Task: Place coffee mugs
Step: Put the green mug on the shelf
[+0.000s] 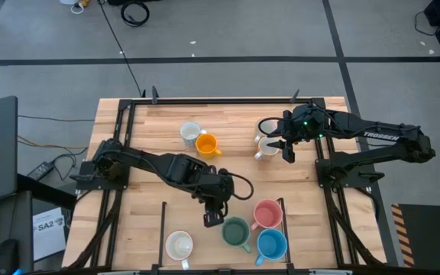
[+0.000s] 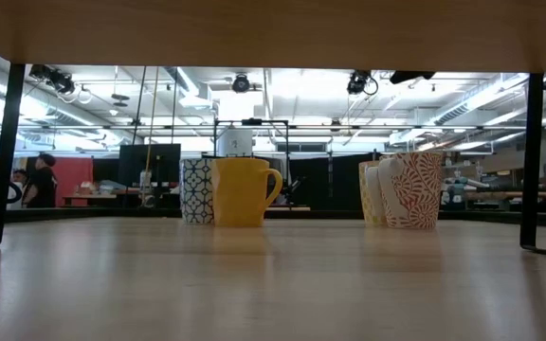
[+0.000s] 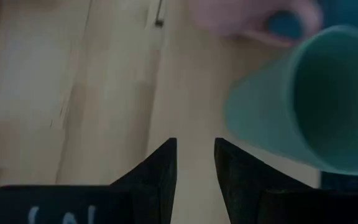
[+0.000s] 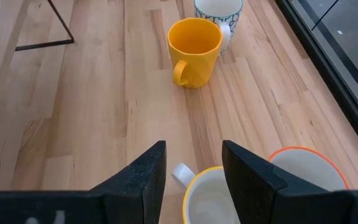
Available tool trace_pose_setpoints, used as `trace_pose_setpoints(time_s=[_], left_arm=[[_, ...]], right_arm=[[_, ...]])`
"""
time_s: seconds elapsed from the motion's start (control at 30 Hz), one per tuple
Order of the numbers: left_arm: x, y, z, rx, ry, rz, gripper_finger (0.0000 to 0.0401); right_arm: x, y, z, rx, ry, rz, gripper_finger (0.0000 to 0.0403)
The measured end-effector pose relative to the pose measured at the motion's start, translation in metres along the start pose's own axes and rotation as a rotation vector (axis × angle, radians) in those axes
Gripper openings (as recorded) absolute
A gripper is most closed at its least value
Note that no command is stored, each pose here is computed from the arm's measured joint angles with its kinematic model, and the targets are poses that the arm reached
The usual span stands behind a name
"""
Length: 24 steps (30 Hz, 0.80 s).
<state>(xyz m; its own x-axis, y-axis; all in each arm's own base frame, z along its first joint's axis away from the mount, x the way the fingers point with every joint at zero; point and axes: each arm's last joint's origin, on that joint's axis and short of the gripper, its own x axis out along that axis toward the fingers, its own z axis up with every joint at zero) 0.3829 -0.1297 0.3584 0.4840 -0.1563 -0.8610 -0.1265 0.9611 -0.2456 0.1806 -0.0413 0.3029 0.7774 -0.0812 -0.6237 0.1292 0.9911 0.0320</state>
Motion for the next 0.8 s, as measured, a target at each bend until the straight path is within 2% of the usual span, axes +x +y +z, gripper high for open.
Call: trace_pose_setpoints(time_s=[0.3,0.8], left_arm=[[0.016,-0.016,-0.002,0.006,-0.006,-0.046,0.0114],[0.014,-0.031,0.003,-0.025,-0.087,-0.154,0.0114]], right_arm=[[0.000,0.000,0.000,0.000,0.000,0.000,0.0163],[0.000,0.000,0.000,0.000,0.000,0.000,0.0163]])
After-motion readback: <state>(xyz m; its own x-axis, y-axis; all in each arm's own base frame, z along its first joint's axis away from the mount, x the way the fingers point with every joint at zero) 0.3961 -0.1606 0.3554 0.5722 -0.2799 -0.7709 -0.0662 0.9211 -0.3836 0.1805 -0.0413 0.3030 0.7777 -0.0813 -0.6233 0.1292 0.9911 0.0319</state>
